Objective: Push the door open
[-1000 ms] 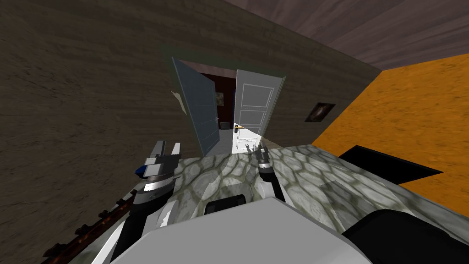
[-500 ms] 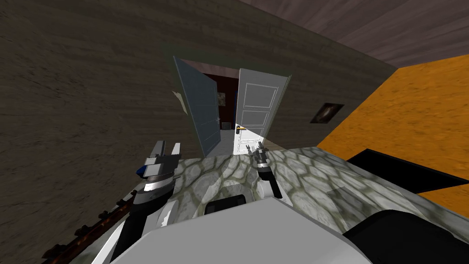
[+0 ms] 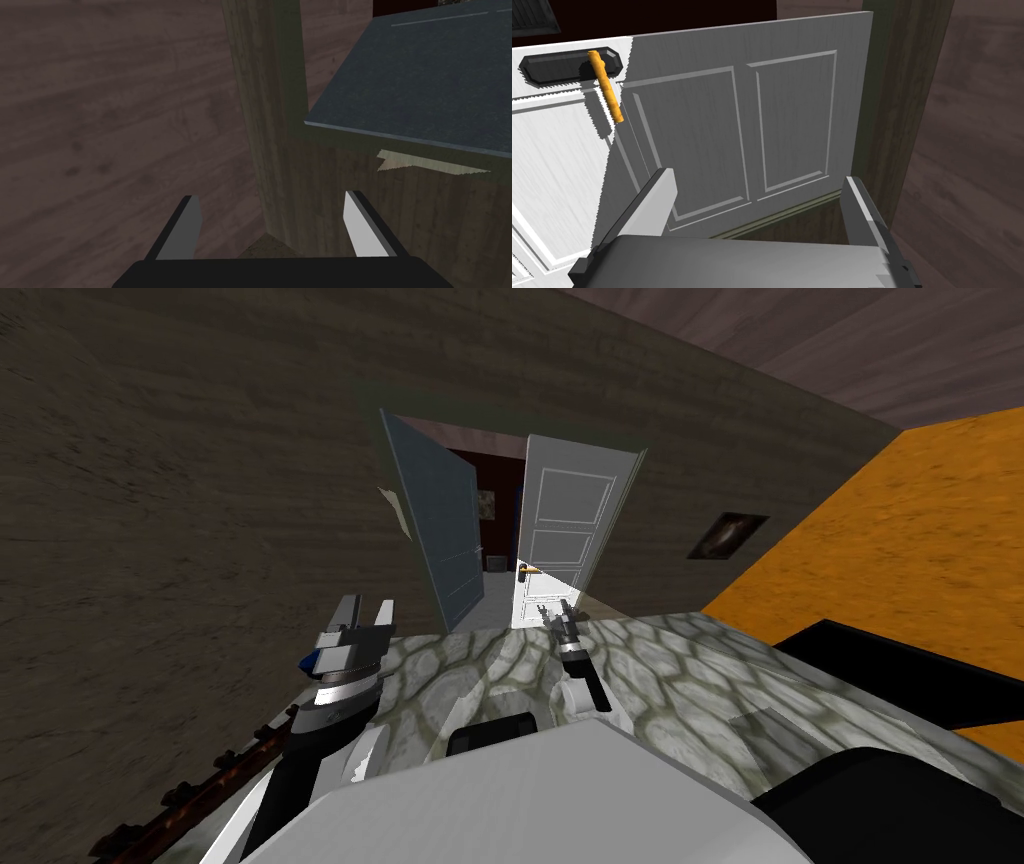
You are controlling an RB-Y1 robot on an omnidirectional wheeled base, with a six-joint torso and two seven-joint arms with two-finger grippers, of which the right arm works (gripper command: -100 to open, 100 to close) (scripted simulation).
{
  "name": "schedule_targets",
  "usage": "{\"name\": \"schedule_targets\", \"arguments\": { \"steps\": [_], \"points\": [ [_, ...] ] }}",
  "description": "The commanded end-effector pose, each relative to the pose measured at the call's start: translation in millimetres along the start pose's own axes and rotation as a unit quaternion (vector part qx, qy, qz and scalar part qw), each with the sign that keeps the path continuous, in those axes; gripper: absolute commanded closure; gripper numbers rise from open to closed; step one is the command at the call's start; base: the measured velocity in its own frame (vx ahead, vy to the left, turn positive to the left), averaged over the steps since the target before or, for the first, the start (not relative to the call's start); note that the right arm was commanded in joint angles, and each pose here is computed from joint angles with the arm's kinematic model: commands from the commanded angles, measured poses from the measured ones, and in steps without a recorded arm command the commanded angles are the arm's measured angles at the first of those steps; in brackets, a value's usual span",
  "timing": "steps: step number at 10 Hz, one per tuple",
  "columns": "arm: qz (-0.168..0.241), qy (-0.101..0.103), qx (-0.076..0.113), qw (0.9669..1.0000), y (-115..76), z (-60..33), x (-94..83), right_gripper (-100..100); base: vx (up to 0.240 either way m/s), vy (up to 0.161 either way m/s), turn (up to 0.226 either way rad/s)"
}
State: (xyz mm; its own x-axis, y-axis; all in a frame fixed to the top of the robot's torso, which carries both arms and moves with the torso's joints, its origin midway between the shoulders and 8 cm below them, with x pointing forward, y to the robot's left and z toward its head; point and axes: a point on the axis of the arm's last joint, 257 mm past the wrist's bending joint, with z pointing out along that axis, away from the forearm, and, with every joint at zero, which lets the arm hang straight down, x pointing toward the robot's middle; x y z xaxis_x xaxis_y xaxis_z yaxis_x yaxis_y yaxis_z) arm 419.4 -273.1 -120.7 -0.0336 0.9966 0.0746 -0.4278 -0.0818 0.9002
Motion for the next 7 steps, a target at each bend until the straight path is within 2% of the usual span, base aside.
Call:
{"name": "schedule_targets", "arguments": {
  "steps": [1,7],
  "points": [
    [0.0,0.001,0.006,1.0,-7.9,0.1,-2.4,-100,0.066,0.002,0.022],
    [0.0,0.004,0.052,0.9986,-58.9,4.2,-25.4,-100,0.089,-0.002,0.057]
  ]
}}
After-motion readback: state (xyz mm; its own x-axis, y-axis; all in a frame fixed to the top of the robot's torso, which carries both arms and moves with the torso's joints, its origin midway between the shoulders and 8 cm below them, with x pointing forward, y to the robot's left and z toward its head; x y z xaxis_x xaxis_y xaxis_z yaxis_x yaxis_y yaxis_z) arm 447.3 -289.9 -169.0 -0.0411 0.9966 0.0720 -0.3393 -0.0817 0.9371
